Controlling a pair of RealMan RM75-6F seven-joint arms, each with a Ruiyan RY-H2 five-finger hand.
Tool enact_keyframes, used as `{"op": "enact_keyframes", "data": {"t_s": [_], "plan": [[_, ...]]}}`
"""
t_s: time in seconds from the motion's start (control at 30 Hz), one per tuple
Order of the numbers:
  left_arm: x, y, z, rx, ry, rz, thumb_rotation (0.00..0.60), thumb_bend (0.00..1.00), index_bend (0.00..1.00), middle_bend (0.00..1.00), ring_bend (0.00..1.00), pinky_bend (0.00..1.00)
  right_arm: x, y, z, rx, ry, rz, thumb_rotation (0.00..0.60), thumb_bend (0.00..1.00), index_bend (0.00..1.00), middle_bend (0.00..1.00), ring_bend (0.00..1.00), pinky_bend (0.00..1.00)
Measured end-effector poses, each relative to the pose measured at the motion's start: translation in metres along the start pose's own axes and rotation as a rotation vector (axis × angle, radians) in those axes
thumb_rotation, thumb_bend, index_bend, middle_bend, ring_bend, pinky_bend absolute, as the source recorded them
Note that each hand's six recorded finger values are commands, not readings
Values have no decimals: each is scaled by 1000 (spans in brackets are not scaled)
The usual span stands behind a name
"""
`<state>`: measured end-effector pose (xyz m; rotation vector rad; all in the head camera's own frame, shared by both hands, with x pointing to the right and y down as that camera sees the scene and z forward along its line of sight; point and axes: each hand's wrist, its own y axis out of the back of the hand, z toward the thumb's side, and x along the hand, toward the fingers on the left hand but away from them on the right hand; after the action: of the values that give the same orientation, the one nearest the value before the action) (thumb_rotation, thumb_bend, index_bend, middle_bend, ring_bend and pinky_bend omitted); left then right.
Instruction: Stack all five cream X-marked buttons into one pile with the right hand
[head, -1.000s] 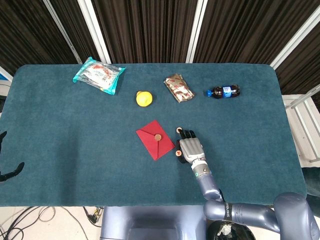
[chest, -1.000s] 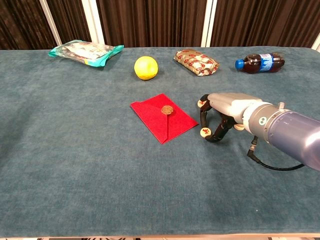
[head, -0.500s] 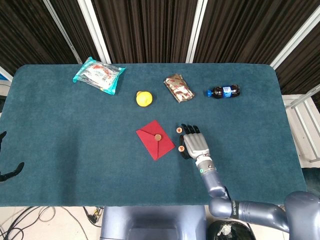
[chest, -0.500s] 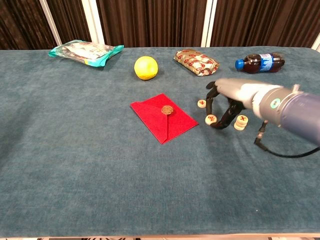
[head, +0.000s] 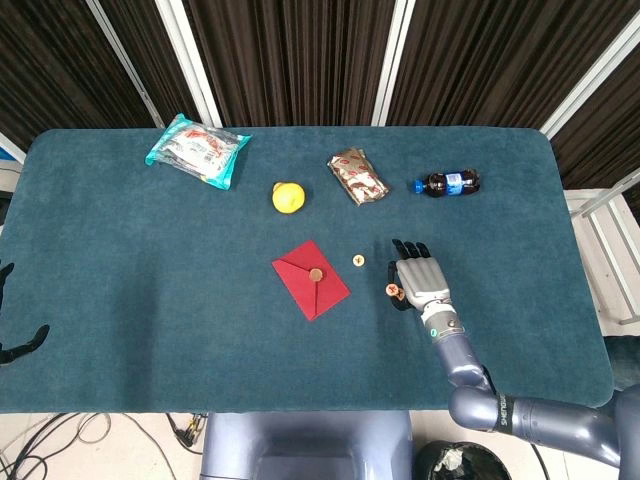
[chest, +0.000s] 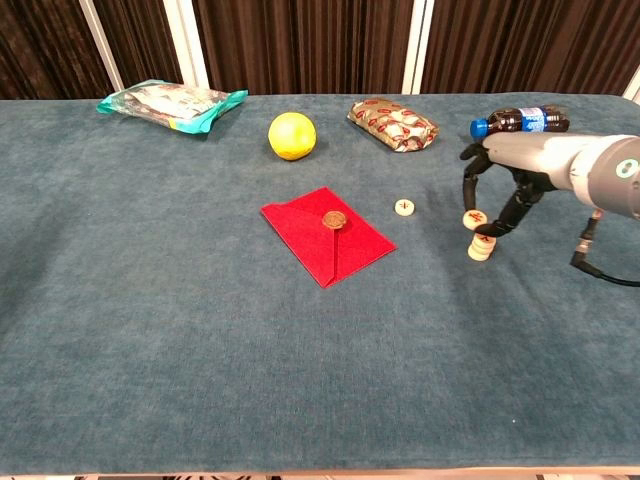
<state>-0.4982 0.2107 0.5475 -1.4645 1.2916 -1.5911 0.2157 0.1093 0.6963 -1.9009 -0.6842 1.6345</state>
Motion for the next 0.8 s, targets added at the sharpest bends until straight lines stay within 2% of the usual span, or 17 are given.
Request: {"op": "enact_keyframes", "data": {"t_s": [0.37, 0.8], "plan": [[0, 0, 0, 2, 1, 2, 600, 201, 101, 0, 0, 0, -2, -9, -15, -3, -22, 21, 600, 397, 541, 0, 0, 0], [0, 0, 0, 4, 0, 1, 600, 201, 101, 0, 0, 0, -4, -15, -17, -19, -29, 27, 600, 398, 541, 0, 0, 0]]}}
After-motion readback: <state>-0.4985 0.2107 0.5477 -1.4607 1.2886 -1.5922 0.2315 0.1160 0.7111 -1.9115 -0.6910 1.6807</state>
